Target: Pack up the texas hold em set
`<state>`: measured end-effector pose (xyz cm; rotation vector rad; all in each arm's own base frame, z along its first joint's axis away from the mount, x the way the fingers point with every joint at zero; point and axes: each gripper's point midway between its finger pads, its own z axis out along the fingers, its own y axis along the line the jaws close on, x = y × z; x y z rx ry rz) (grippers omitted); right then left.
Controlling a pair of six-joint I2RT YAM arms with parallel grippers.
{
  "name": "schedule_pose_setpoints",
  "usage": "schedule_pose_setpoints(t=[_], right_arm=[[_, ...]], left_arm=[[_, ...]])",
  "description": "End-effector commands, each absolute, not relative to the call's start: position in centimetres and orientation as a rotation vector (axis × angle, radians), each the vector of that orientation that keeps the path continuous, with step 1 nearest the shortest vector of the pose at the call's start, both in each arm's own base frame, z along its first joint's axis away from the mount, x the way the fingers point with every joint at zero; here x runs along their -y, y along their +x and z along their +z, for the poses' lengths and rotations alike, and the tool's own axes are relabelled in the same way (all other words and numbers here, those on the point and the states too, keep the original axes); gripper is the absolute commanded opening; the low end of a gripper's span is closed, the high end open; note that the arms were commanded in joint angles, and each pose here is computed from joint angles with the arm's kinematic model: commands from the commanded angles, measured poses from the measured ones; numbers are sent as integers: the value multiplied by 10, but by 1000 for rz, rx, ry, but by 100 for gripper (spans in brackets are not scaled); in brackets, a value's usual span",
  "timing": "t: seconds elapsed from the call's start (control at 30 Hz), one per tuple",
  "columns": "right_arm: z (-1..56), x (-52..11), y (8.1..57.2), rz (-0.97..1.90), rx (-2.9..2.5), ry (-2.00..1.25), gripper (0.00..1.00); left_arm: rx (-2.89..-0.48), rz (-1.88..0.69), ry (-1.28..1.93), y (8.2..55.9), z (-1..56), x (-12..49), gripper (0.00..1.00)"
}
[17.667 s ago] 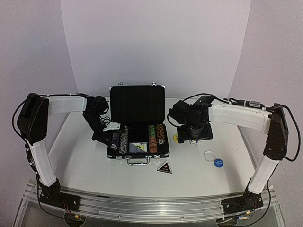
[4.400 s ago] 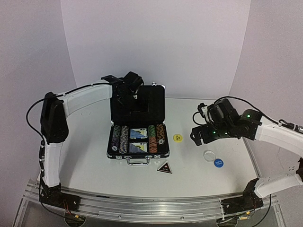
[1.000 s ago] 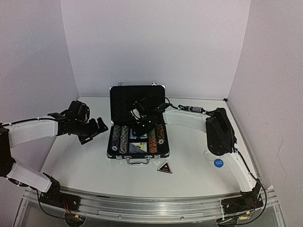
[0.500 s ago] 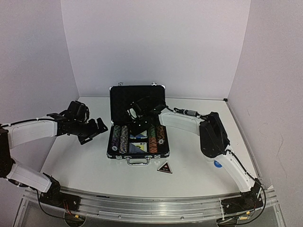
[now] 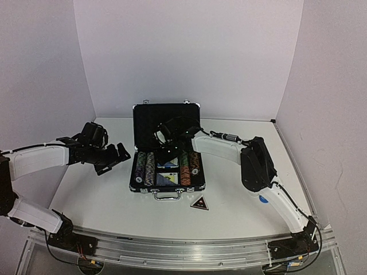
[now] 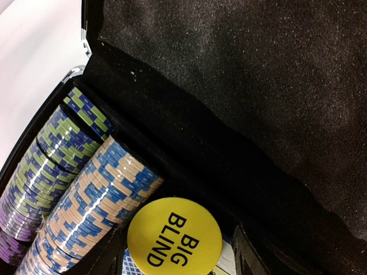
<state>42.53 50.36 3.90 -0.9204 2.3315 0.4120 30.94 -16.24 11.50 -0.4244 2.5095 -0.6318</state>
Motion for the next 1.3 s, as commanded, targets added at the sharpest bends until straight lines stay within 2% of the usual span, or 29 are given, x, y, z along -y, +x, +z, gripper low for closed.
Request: schedule_pose_setpoints(t=[0.0, 0.37, 0.57, 0.77, 0.9, 1.0, 1.1, 1.27], right_arm=[[30, -504, 425, 400, -2336, -918, 66], [88, -506, 418, 456, -2269, -907, 80], [161, -481, 389, 543, -2254, -839, 95], [204, -399, 358, 443, -2298, -629, 98], [188, -314, 334, 343, -2402, -435, 98], [167, -248, 311, 379, -2552, -210, 98], [146, -180, 283, 230, -2659, -43, 98], [109, -127, 242, 90, -2831, 127, 96]], left_arm=[[-2481, -677, -382, 311, 125, 166, 100], [-2455, -707, -368, 315, 136, 171, 100], [-2429, -728, -362, 320, 147, 173, 100], [-2386, -741, -353, 326, 161, 175, 100], [-2367, -757, -339, 332, 168, 179, 100], [-2368, -765, -326, 337, 169, 183, 100], [-2369, -777, -319, 341, 167, 187, 100], [-2381, -779, -311, 347, 161, 192, 100]])
